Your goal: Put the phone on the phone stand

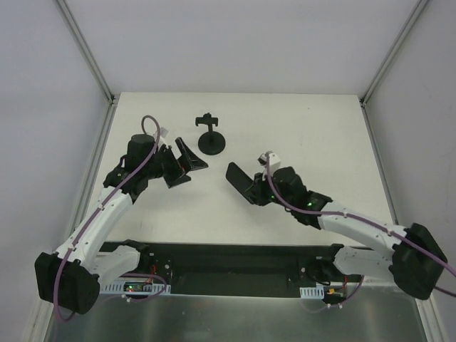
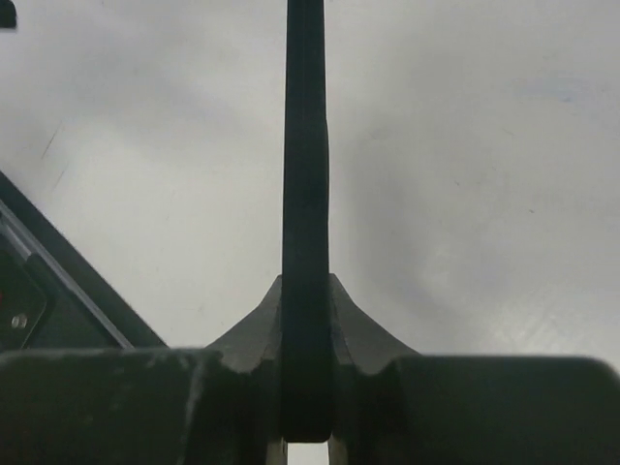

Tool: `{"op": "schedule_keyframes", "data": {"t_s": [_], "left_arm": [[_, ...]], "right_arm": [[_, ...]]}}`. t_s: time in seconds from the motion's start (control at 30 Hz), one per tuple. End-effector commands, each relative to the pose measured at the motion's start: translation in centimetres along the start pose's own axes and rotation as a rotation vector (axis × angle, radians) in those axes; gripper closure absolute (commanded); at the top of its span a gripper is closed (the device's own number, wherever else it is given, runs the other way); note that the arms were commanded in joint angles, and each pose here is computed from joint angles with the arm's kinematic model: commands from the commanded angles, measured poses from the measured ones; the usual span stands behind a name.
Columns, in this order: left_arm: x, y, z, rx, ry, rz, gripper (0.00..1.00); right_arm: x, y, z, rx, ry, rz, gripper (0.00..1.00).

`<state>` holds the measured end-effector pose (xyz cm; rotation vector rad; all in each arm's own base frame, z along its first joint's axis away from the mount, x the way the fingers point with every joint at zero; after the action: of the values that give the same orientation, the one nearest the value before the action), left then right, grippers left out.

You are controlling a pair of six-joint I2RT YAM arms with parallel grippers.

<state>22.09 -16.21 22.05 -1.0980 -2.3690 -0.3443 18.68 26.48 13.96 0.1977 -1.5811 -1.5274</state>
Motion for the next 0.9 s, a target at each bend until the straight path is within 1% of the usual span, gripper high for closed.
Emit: {"op": "schedule_keyframes", "data": {"t_s": [0.0, 0.03, 0.07, 0.1, 0.13, 0.17, 0.2, 0.23, 0.27, 0.3, 0.37, 0.43, 0.5, 0.53, 0.6, 0.7, 0.73, 0.77, 0.8, 0.83, 0.87], "left_arm": [[0.6, -0.1, -3.4, -0.464, -0.162, 0.106, 0.01], [0.5, -1.5, -3.9, -0.504, -0.205, 0.203, 0.01], [0.5, -2.1, -4.7, -0.551, -0.239, 0.244, 0.01], [-0.3, -2.7, -4.6, -0.602, -0.25, 0.306, 0.01], [-0.5, -3.5, -4.9, -0.638, -0.275, 0.353, 0.01], [0.0, -5.3, -6.1, -0.687, -0.343, 0.443, 0.02], [-0.1, -5.9, -6.4, -0.739, -0.375, 0.478, 0.03], [0.2, -6.8, -6.7, -0.776, -0.406, 0.51, 0.03], [1.1, -8.7, -7.4, -0.826, -0.476, 0.592, 0.03], [1.7, -9.6, -7.6, -0.898, -0.535, 0.623, 0.04], [3.0, -11.6, -7.5, -0.948, -0.627, 0.728, 0.04], [4.0, -13.4, -7.2, -0.985, -0.688, 0.808, 0.08], [4.5, -14.5, -6.3, -0.988, -0.726, 0.887, 0.17], [4.6, -14.6, -6.0, -0.985, -0.731, 0.901, 0.25], [4.7, -14.9, -5.7, -0.969, -0.73, 0.928, 0.33], [4.6, -15.0, -5.4, -0.967, -0.735, 0.948, 0.41], [4.6, -15.2, -5.3, -0.966, -0.737, 0.957, 0.45], [4.6, -15.1, -5.4, -0.965, -0.737, 0.957, 0.57], [4.5, -15.1, -5.4, -0.959, -0.734, 0.963, 0.64], [4.6, -15.1, -5.4, -0.961, -0.726, 0.959, 0.74], [4.7, -15.0, -5.5, -0.984, -0.727, 0.935, 0.93]], "right_arm": [[6.2, 3.2, 1.8, 0.18, 0.359, 0.022, 0.99], [7.3, 3.3, 1.8, 0.229, 0.397, 0.04, 0.99], [8.8, 2.3, 1.9, 0.221, 0.438, 0.116, 0.99], [9.7, 2.9, 2.0, 0.219, 0.469, 0.114, 0.99], [11.0, 3.8, 3.1, 0.22, 0.562, 0.096, 0.99], [12.0, 4.0, 3.5, 0.213, 0.604, 0.098, 0.99], [13.0, 4.2, 4.5, 0.209, 0.686, 0.091, 0.99], [13.7, 4.7, 5.0, 0.212, 0.727, 0.078, 0.99], [14.3, 4.8, 5.3, 0.209, 0.761, 0.081, 0.99], [14.9, 4.8, 5.8, 0.208, 0.808, 0.081, 0.99], [15.4, 5.0, 5.8, 0.22, 0.803, 0.061, 0.99], [15.3, 5.4, 5.9, 0.208, 0.795, 0.039, 0.99], [15.3, 5.8, 6.1, 0.21, 0.805, 0.017, 0.99], [15.2, 6.0, 6.2, 0.203, 0.809, 0.007, 0.99], [15.1, 6.8, 6.4, 0.204, 0.827, -0.021, 0.99], [15.4, 7.9, 7.3, 0.215, 0.917, -0.044, 0.99], [15.3, 8.1, 7.3, 0.218, 0.919, -0.049, 0.99], [15.0, 8.3, 7.3, 0.219, 0.919, -0.047, 0.99], [15.1, 9.0, 7.4, 0.229, 0.91, -0.063, 0.99], [14.8, 9.3, 7.3, 0.227, 0.904, -0.061, 0.99], [14.6, 9.7, 7.3, 0.231, 0.9, -0.066, 0.99]]}}
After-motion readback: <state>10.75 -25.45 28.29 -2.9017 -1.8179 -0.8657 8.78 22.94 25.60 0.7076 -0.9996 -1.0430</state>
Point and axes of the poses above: each gripper's point midway between its finger pads, its own x axis back along the fingers, its own z axis along the line the jaws close on, y = z × x, the point moved 4 cm from there along x, back along the fingers, and after that the axes turned 13 degrees about x, right-handed, at the moved point
